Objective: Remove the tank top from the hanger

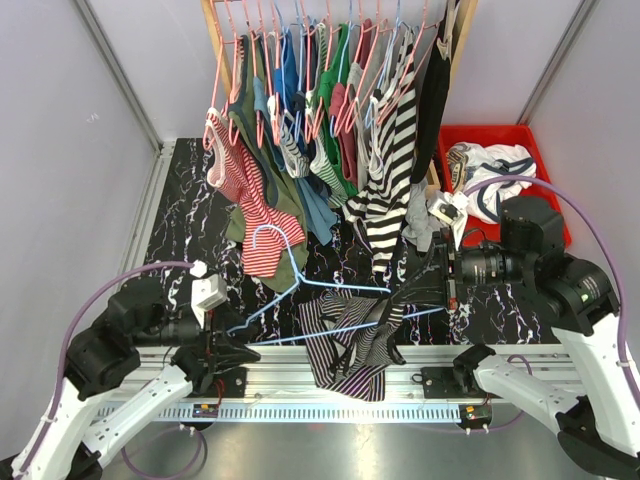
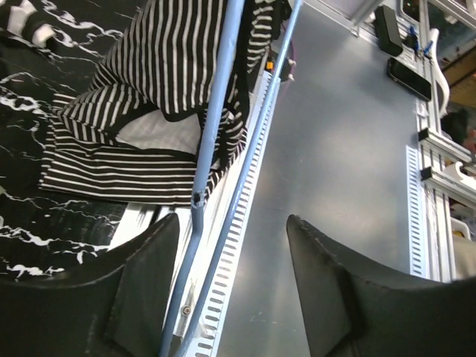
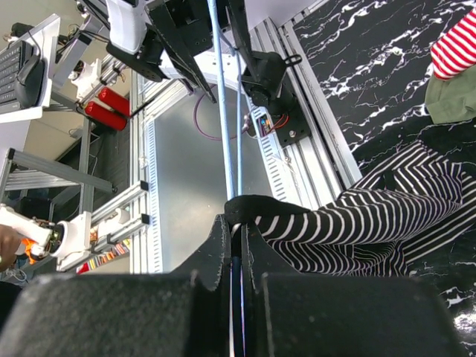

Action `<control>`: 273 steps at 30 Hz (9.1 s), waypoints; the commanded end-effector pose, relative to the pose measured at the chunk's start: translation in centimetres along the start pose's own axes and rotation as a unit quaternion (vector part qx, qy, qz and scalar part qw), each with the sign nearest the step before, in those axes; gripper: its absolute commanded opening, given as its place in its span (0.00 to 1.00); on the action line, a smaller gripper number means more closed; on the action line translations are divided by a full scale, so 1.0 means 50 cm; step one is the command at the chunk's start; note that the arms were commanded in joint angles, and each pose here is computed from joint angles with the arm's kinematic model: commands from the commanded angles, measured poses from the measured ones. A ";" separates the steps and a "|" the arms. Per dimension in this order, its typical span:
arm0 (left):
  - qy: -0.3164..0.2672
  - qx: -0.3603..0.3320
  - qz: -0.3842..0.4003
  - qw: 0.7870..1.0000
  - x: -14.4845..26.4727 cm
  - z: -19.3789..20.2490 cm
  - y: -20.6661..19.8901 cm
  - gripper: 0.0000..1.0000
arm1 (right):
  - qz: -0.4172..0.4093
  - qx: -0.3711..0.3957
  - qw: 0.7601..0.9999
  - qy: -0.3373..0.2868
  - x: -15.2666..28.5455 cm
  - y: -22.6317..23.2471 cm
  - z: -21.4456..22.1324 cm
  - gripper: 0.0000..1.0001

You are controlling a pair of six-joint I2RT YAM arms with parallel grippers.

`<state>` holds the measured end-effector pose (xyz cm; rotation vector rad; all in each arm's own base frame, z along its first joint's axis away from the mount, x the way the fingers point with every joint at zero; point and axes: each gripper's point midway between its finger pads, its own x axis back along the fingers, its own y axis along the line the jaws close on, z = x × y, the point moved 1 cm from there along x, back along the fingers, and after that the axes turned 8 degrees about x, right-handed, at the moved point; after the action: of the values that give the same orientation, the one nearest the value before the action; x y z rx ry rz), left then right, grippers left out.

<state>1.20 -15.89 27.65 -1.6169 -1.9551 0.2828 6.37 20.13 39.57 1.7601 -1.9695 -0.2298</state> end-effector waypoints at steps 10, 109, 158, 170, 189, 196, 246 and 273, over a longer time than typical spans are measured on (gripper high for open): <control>0.018 -0.013 0.065 0.998 0.002 0.007 -0.040 0.51 | 0.004 0.049 0.998 -0.025 0.021 0.024 -0.020 0.00; -0.179 0.118 -0.191 0.958 0.067 -0.076 0.083 0.00 | 0.697 -0.230 0.646 -0.208 0.337 -0.563 0.018 0.00; 0.036 0.121 0.112 0.986 0.009 0.076 -0.075 0.00 | 0.343 -0.203 0.886 -0.237 0.159 -0.373 0.037 1.00; 0.127 0.191 0.183 0.956 0.035 0.185 -0.105 0.00 | 0.030 -0.035 0.988 -0.151 0.055 -0.021 0.021 1.00; 0.130 0.187 0.179 0.957 0.052 0.172 -0.121 0.00 | -0.035 -0.071 0.995 0.064 -0.016 0.007 0.128 0.99; 0.115 0.159 0.160 0.967 0.060 0.144 -0.125 0.00 | -0.022 -0.084 0.991 0.103 -0.021 0.005 0.172 0.93; -0.075 0.107 -0.244 0.961 0.133 -0.009 0.074 0.99 | 0.154 -0.024 0.986 0.056 0.024 -0.053 0.110 0.00; -0.151 0.124 -0.189 0.962 0.089 -0.024 0.079 0.99 | 0.572 0.069 0.749 -0.328 0.283 -0.212 -0.250 0.00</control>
<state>4.64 -10.32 26.33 -0.9812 -2.2759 0.5530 17.67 6.25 45.98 0.3409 -3.1290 -0.2052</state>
